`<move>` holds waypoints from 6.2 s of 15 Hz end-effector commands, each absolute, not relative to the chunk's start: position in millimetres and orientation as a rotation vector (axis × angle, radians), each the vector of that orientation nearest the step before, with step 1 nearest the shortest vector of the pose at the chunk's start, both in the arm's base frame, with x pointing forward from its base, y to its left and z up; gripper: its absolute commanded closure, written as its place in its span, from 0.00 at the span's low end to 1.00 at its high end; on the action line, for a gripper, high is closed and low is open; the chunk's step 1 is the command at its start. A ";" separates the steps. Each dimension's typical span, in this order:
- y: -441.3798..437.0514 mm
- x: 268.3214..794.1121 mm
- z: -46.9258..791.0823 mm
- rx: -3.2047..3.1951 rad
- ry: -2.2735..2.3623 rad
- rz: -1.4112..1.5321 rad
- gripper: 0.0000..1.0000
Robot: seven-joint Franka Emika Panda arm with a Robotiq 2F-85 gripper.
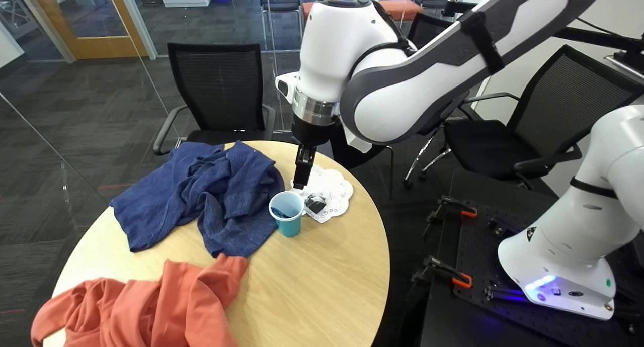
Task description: Remove the pen from the cup and put it on the table
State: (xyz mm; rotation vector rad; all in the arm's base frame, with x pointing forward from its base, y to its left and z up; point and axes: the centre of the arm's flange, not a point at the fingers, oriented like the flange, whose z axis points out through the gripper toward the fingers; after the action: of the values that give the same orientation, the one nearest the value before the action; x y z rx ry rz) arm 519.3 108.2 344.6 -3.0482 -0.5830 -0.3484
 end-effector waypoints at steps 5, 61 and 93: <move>101.6 552.3 307.8 -3.001 -0.731 -0.352 0.00; 96.7 608.5 171.2 -2.949 -0.927 -0.218 0.58; 116.6 533.0 323.8 -2.938 -0.968 -0.510 0.97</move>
State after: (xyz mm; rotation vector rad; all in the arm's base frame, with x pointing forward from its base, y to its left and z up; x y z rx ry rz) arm 569.7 114.8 289.2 -2.9377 -0.9544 -0.4593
